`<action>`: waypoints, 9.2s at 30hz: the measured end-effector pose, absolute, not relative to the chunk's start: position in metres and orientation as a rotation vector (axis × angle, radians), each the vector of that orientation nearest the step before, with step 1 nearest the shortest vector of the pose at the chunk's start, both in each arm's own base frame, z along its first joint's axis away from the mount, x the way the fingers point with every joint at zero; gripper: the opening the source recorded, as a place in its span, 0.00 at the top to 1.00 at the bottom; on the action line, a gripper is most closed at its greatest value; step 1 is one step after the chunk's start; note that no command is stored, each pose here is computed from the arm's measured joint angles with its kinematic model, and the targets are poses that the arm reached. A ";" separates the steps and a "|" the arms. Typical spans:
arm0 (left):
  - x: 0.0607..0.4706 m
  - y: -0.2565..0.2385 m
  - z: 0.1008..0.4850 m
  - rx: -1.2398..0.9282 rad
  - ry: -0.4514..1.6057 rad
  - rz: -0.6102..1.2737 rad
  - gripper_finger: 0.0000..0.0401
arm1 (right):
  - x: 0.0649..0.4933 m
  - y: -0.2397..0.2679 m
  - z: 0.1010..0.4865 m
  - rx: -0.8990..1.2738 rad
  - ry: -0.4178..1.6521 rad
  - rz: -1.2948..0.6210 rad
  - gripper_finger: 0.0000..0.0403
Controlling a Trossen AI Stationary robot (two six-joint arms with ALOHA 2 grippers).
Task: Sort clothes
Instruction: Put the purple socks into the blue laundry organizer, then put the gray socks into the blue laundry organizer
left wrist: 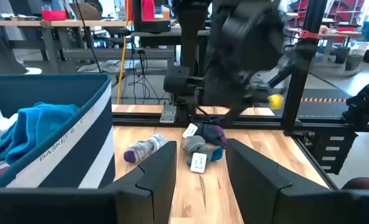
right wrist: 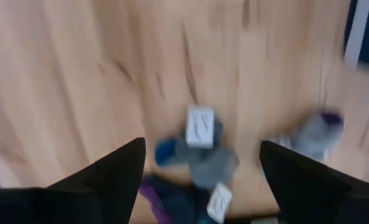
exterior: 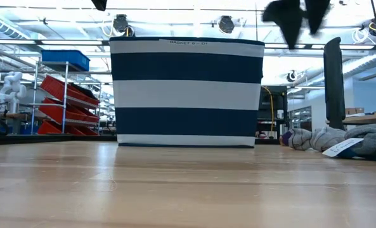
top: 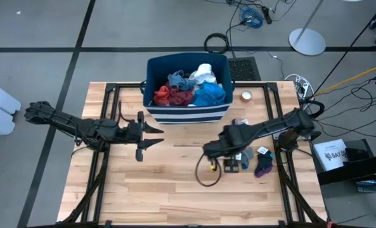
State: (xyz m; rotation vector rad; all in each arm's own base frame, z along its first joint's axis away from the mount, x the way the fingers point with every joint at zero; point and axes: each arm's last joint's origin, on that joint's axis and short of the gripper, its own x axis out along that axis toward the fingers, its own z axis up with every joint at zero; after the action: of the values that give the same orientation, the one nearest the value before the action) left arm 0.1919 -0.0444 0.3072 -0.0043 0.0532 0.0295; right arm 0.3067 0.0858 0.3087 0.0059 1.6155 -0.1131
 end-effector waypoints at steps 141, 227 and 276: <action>0.196 -0.045 0.300 0.065 0.111 0.036 0.63 | 0.184 -0.051 0.307 0.145 0.112 -1.261 0.93; 0.236 -0.051 0.281 0.036 0.137 0.050 0.63 | 0.242 -0.093 0.377 0.120 0.071 -0.855 0.48; 0.240 -0.054 0.330 0.091 -0.004 0.042 0.63 | 0.192 0.058 0.276 0.602 1.272 -0.771 0.48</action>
State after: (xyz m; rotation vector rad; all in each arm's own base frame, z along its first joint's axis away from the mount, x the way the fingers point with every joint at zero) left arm 0.2404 -0.0539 0.3295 0.0913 -0.0045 0.0420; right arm 0.1923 0.0582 0.2757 0.6018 1.2715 -0.7712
